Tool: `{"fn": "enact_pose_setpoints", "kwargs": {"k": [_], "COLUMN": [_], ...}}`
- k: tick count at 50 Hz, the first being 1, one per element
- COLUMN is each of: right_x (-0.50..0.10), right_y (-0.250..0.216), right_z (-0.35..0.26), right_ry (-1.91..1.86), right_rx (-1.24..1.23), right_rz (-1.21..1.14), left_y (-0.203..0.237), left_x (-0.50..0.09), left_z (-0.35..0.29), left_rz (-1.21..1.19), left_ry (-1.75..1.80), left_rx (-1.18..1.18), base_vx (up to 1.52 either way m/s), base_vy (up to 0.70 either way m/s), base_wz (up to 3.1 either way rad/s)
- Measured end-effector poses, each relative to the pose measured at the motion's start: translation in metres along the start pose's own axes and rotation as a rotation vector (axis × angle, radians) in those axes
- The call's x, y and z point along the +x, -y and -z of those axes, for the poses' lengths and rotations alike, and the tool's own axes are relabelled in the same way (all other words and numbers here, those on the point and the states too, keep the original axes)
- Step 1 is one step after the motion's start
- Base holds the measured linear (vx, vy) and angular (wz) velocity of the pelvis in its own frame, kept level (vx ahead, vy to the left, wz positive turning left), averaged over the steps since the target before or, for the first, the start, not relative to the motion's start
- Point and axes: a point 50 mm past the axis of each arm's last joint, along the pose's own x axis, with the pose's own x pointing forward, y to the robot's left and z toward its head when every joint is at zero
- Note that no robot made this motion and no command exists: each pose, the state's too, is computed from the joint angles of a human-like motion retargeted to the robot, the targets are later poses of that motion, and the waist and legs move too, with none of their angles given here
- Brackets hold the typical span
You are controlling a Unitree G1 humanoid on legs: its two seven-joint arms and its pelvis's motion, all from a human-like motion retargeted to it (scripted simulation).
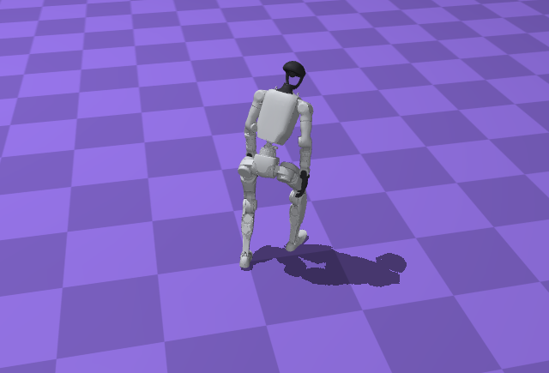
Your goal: Walk
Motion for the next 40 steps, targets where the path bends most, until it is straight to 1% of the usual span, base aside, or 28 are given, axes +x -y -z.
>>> {"fn": "enact_pose_setpoints", "kwargs": {"k": [8, 17, 31, 40], "right_x": [-0.002, -0.004, -0.007, -0.007], "right_y": [0.011, 0.021, 0.019, 0.017], "right_z": [0.003, 0.015, 0.025, 0.023], "right_ry": [-0.014, -0.060, -0.081, -0.070], "right_rx": [-0.024, -0.018, -0.029, 0.012], "right_rz": [0.011, 0.014, 0.019, -0.013], "left_y": [0.000, 0.006, 0.015, 0.014], "left_x": [-0.002, -0.008, -0.016, -0.017], "left_z": [0.010, 0.035, 0.064, 0.068], "left_rz": [0.029, 0.075, 0.141, 0.141], "left_ry": [-0.023, -0.103, -0.218, -0.248], "left_rx": [0.017, 0.068, 0.109, 0.088], "base_vx": [0.20, 0.29, 0.37, 0.34], "base_vy": [-0.15, -0.06, 0.06, 0.08], "base_wz": [-0.34, -0.06, -0.26, 0.01]}}
